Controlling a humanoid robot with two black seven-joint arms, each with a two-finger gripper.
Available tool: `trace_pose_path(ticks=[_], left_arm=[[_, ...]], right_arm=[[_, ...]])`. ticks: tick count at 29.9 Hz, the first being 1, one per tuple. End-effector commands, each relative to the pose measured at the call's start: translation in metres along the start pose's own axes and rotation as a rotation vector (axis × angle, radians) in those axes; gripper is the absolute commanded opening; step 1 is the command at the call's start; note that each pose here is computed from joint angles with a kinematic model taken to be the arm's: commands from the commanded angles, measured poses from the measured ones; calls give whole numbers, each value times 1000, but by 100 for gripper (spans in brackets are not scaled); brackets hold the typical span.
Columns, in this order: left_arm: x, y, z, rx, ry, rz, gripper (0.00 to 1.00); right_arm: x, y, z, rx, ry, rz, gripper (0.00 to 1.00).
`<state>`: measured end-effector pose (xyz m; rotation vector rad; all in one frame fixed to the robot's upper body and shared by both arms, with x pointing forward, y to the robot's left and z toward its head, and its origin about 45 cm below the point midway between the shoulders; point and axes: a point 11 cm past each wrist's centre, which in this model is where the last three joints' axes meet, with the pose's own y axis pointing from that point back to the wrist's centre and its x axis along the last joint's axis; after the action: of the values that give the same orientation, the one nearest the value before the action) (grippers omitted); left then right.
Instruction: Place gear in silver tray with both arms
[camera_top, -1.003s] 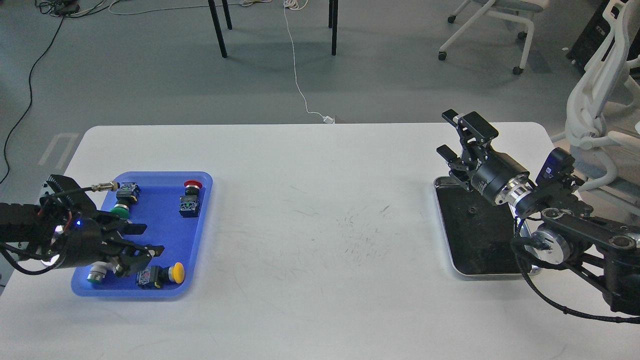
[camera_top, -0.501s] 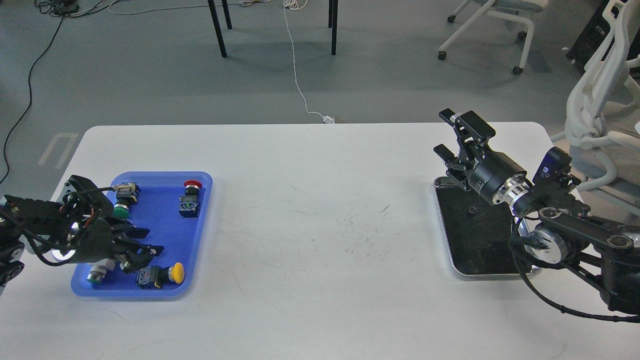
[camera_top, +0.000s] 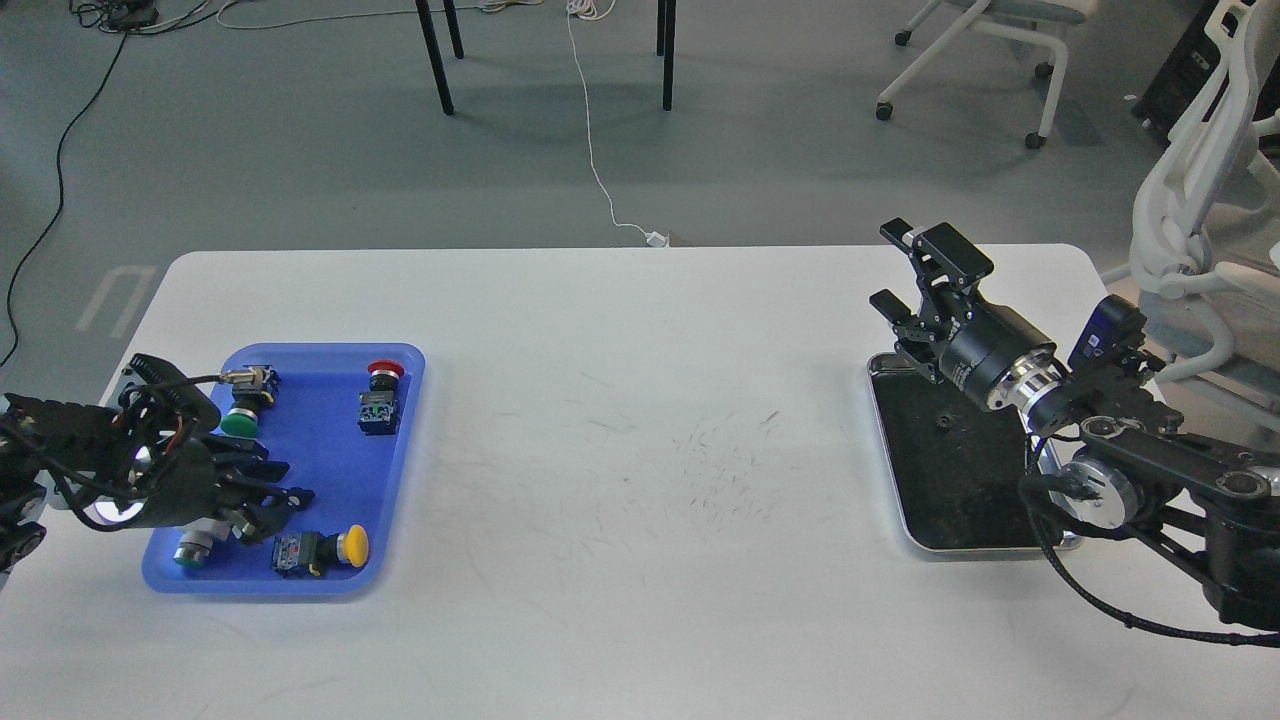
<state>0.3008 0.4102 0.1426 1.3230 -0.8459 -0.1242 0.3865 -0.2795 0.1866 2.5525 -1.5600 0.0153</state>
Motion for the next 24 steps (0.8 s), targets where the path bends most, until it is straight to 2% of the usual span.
trace_pose_path(ticks=[1, 11, 13, 14, 16, 19, 24], left_arm=[[-2, -1, 1, -2, 2, -3, 46], [-3, -2, 4, -12, 1, -5, 44], [-6, -2, 3, -10, 1, -19, 34], [-8, -3, 4, -11, 1, -27, 25], [-8, -4, 4, -12, 0, -30, 18], [-7, -3, 4, -11, -3, -26, 14], [1, -1, 2, -6, -14, -9, 13]], right_arm=[[1, 0, 0, -1, 1, 2, 96], [1, 0, 0, 0, 1, 3, 96], [2, 1, 0, 0, 2, 4, 96], [2, 1, 0, 0, 2, 4, 96], [2, 1, -1, 0, 3, 5, 96], [2, 1, 0, 0, 2, 4, 96], [2, 1, 0, 0, 2, 4, 96]])
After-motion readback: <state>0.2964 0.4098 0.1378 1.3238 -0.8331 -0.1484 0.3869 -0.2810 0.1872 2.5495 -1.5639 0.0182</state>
